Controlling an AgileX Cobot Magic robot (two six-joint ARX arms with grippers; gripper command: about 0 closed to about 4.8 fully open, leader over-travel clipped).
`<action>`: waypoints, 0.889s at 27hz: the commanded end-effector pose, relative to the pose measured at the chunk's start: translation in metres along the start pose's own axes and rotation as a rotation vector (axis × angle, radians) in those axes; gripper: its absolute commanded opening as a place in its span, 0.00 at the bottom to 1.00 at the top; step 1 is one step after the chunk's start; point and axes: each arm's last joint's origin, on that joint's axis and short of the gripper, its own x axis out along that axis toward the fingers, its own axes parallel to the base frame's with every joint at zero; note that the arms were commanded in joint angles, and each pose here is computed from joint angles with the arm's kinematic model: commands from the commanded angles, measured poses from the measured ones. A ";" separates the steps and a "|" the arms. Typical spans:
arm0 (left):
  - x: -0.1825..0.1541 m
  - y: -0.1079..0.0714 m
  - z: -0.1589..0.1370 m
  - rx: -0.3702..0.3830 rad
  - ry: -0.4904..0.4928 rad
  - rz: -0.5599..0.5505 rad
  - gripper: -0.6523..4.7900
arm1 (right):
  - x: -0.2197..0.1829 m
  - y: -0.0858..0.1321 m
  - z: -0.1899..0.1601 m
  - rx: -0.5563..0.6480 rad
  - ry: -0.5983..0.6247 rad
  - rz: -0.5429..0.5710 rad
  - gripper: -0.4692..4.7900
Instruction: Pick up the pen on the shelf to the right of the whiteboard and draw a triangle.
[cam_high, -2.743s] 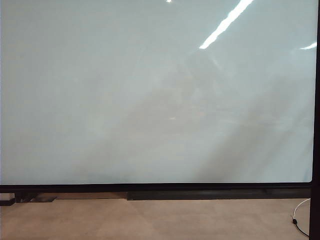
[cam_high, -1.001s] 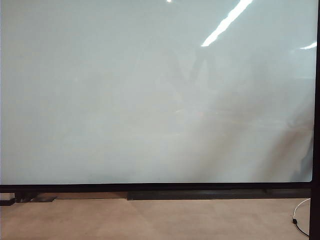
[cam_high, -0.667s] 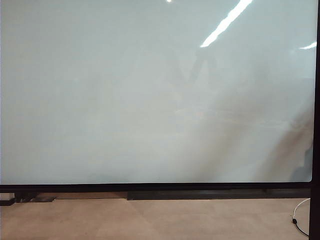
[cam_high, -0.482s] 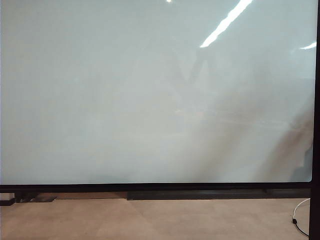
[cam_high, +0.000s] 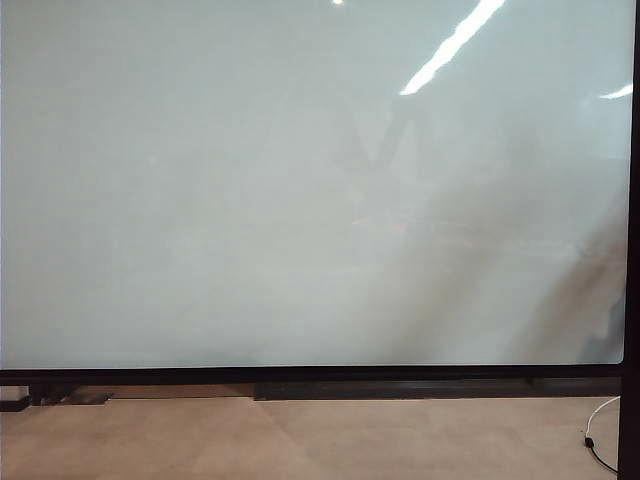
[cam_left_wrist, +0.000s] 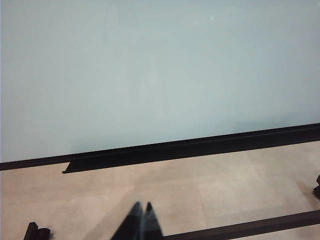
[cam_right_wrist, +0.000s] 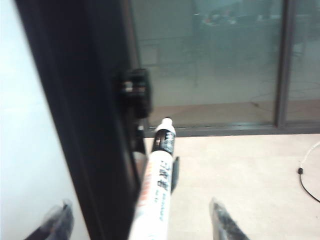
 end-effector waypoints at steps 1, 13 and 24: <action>0.000 0.000 0.002 0.001 -0.008 -0.002 0.11 | 0.000 0.000 0.003 -0.014 -0.015 0.007 0.76; 0.000 0.000 0.002 0.001 -0.008 -0.002 0.11 | 0.000 0.000 0.003 -0.019 -0.016 0.007 0.61; 0.000 0.000 0.002 0.001 -0.008 -0.003 0.11 | 0.000 0.000 0.003 -0.029 -0.016 0.001 0.56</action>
